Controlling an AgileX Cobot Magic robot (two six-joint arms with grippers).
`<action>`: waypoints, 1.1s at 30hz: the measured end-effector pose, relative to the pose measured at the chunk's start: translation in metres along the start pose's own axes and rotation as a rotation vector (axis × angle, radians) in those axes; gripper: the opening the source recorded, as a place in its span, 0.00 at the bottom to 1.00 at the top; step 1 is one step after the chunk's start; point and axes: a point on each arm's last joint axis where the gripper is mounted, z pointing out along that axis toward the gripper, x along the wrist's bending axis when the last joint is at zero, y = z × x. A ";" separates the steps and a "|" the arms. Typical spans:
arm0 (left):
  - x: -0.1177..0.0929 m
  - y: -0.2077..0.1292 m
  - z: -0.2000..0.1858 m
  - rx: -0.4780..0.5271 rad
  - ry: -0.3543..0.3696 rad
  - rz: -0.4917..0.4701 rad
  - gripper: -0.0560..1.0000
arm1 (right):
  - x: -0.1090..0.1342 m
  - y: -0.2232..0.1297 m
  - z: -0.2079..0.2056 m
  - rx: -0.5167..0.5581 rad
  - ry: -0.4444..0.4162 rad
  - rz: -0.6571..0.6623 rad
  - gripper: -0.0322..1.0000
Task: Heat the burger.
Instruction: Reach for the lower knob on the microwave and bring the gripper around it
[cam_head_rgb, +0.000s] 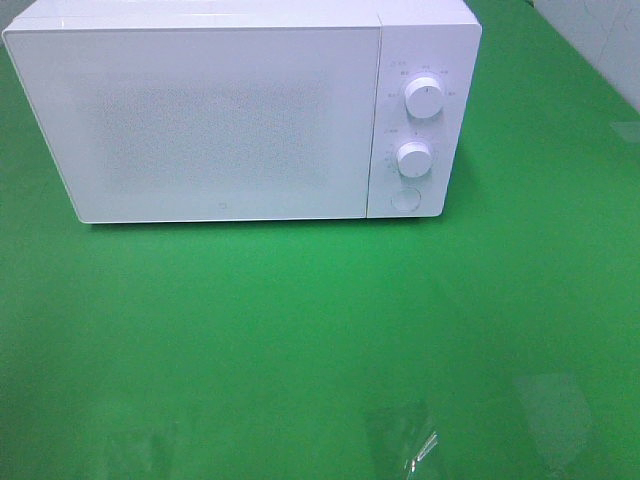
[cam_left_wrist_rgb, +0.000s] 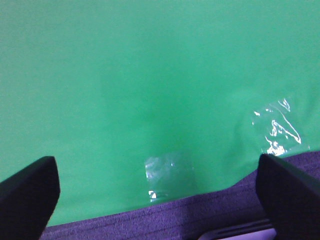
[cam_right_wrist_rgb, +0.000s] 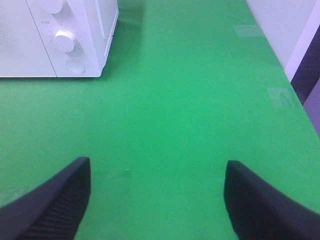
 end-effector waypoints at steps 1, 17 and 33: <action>0.000 -0.004 -0.006 -0.046 0.004 0.001 0.99 | 0.000 0.000 0.000 0.000 0.000 0.000 0.74; -0.006 -0.044 -0.051 -0.431 0.175 -0.095 0.99 | 0.000 0.000 0.000 0.000 -0.001 -0.001 0.74; -0.006 -0.044 -0.051 -0.433 0.175 -0.095 0.99 | 0.000 0.000 0.000 0.000 -0.001 -0.001 0.74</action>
